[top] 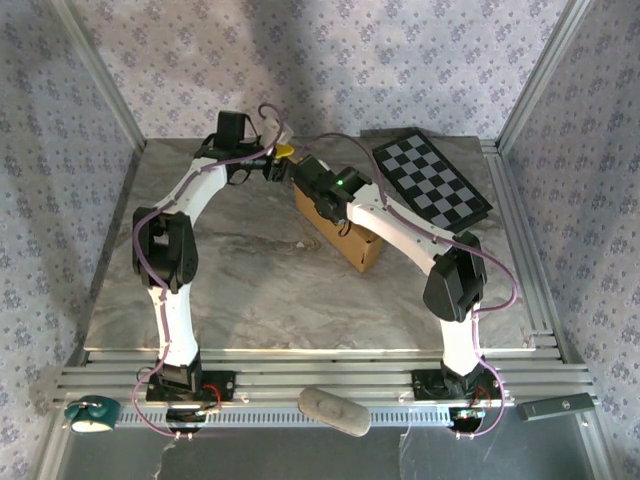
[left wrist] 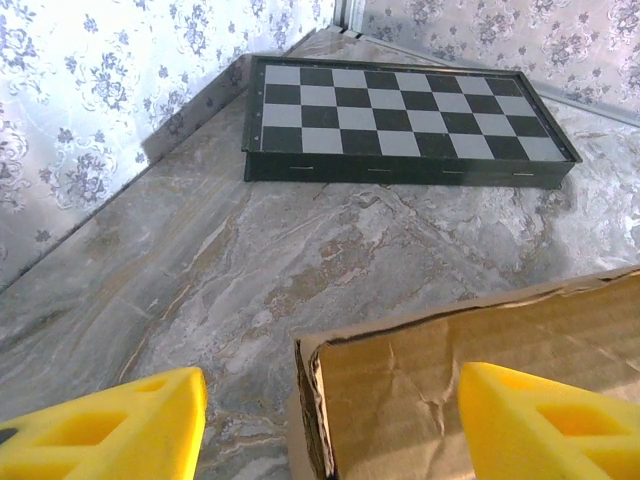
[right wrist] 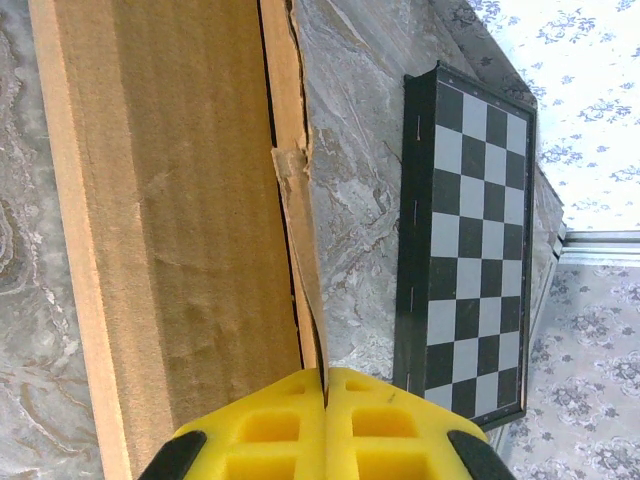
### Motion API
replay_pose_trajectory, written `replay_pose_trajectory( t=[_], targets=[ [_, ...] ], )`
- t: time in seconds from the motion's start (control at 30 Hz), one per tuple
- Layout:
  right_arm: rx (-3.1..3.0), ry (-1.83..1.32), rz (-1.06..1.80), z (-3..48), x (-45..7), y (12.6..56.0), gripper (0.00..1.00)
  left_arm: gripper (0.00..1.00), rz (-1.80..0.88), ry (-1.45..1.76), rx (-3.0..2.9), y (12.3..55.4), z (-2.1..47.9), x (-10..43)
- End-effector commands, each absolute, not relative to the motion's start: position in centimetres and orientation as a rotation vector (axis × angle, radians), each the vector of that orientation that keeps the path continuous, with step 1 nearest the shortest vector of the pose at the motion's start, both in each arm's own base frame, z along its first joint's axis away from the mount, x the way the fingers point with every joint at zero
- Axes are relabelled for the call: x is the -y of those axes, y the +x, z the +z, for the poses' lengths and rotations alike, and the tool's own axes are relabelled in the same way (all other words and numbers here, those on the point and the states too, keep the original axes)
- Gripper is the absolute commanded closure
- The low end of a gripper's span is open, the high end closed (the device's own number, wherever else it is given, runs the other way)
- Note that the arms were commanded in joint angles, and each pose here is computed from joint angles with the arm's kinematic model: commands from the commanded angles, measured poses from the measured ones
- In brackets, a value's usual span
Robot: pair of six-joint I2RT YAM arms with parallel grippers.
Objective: Fold the paper box
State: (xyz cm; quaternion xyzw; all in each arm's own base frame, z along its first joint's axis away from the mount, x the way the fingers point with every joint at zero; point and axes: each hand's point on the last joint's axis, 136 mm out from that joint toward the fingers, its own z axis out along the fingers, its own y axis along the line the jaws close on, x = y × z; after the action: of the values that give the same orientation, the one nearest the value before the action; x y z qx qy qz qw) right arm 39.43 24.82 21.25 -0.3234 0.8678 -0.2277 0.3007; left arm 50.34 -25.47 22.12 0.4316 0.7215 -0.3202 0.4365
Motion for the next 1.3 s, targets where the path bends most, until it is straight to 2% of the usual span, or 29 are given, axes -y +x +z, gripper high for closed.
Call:
replay_pose_trajectory(
  t=[0.0, 0.27, 0.53, 0.87, 1.13, 1.27],
  targets=[
    [-2.379, -0.921, -0.554, 19.3, -24.9, 38.4, 1.00, 0.35, -0.803, 1.118, -1.746, 50.4, 22.3, 26.2],
    [-2.379, -0.927, -0.551, 19.3, -25.1, 38.1, 1.00, 0.50, -0.848, 1.068, -1.803, 51.2, 21.7, 26.5],
    [-2.379, -0.930, -0.556, 19.1, -25.2, 38.0, 1.00, 0.51, -0.834, 1.040, -1.798, 51.2, 22.4, 26.4],
    [-2.379, -0.934, -0.556, 19.0, -25.4, 37.9, 1.00, 0.66, -0.861, 1.022, -1.822, 51.2, 22.6, 26.5],
    [-2.384, -0.930, -0.556, 18.9, -25.3, 38.0, 1.00, 0.70, -0.857, 1.016, -1.834, 51.0, 22.6, 26.3],
    [-2.385, -0.932, -0.557, 18.8, -25.3, 38.0, 1.00, 0.76, -0.871, 1.020, -1.828, 50.7, 22.8, 26.4]
  ],
)
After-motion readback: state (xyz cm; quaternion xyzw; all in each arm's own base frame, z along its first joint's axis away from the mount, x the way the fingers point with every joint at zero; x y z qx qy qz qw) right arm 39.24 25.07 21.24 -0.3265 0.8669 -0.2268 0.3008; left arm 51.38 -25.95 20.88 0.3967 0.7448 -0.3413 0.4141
